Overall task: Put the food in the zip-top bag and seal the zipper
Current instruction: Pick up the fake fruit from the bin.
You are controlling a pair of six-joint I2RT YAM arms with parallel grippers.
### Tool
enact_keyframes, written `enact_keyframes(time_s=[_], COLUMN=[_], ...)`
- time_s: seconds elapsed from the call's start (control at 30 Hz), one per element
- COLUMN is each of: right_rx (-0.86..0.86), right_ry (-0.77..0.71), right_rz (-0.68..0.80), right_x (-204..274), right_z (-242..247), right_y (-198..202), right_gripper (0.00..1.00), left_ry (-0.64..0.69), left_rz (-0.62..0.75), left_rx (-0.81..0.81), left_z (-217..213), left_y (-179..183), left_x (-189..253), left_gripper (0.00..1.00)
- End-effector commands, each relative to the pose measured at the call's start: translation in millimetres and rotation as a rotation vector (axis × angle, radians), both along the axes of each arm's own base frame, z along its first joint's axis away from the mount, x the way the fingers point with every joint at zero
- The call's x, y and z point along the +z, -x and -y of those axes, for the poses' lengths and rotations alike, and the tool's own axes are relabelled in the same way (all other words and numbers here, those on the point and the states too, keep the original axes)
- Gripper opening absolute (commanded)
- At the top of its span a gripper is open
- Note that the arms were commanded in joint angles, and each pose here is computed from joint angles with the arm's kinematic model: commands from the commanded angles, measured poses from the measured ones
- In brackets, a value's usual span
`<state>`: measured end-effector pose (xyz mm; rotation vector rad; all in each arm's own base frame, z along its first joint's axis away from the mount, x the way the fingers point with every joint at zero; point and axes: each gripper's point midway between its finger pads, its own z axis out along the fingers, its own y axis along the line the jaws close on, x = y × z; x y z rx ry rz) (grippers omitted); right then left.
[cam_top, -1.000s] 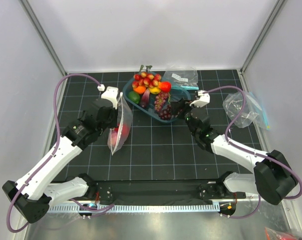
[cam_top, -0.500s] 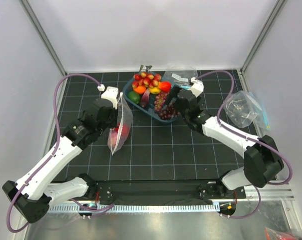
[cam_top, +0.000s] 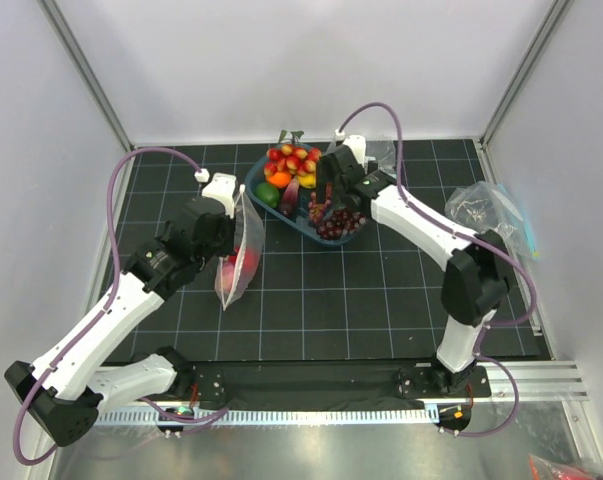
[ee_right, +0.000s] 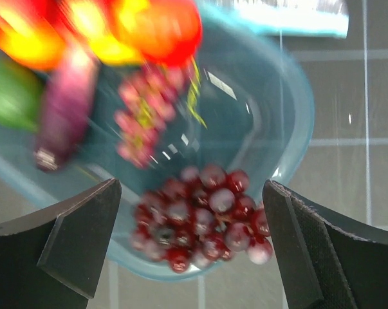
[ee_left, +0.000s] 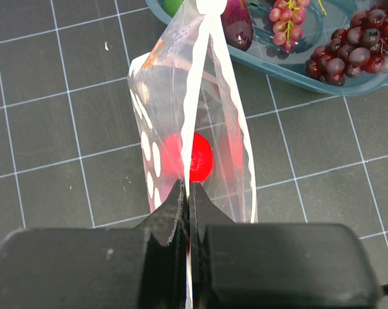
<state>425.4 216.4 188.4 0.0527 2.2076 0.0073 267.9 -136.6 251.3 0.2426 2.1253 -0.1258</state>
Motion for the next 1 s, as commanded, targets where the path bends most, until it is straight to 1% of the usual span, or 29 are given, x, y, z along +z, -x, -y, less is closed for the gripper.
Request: enact_keyframes(time_s=[0.0, 0.1, 0.2, 0.37, 0.57, 0.63, 0.7, 0.8, 0.83, 0.9, 0.93, 0.97], right_rx=[0.034, 0.019, 0.015, 0.038, 0.043, 0.071, 0.123, 0.182, 0.192, 0.230, 0.248, 0.257], right_ry=[0.144, 0.209, 0.235, 0.185, 0.184, 0.145, 0.089, -0.001, -0.025, -0.096, -0.130, -0.165], right_rz=[-0.169, -0.228, -0.279, -0.315, -0.386, -0.414, -0.435, -0.428, -0.409, -0.397, -0.376, -0.358], right_x=[-27, -42, -54, -64, -85, -92, -96, -93, -85, -81, -71, -70], right_z=[18, 26, 30, 24, 21, 15, 4, -9, -11, -18, -22, -23], right_y=[17, 19, 25, 35, 41, 44, 48, 48, 48, 48, 49, 47], right_gripper=[1.00, 1.00, 1.00, 1.00, 1.00, 0.99, 0.94, 0.66, 0.50, 0.38, 0.29, 0.23], left_ry=[0.017, 0.018, 0.017, 0.018, 0.018, 0.017, 0.017, 0.018, 0.017, 0.018, 0.019, 0.018], left_rz=[0.035, 0.036, 0.036, 0.037, 0.037, 0.038, 0.038, 0.039, 0.038, 0.039, 0.040, 0.039], left_rx=[-0.004, -0.005, -0.006, -0.006, -0.006, -0.005, -0.005, -0.003, -0.005, -0.005, -0.003, -0.005], left_z=[2, 2, 2, 2, 2, 1, 1, 1, 1, 1, 1, 1], left_y=[-5, -4, -5, -4, -4, -4, -4, -4, -4, -4, -4, -4], left_x=[8, 8, 8, 9, 9, 9, 9, 9, 9, 9, 10, 9], left_gripper=[0.00, 0.00, 0.00, 0.00, 0.00, 0.00, 0.00, 0.00, 0.00, 0.00, 0.00, 0.00])
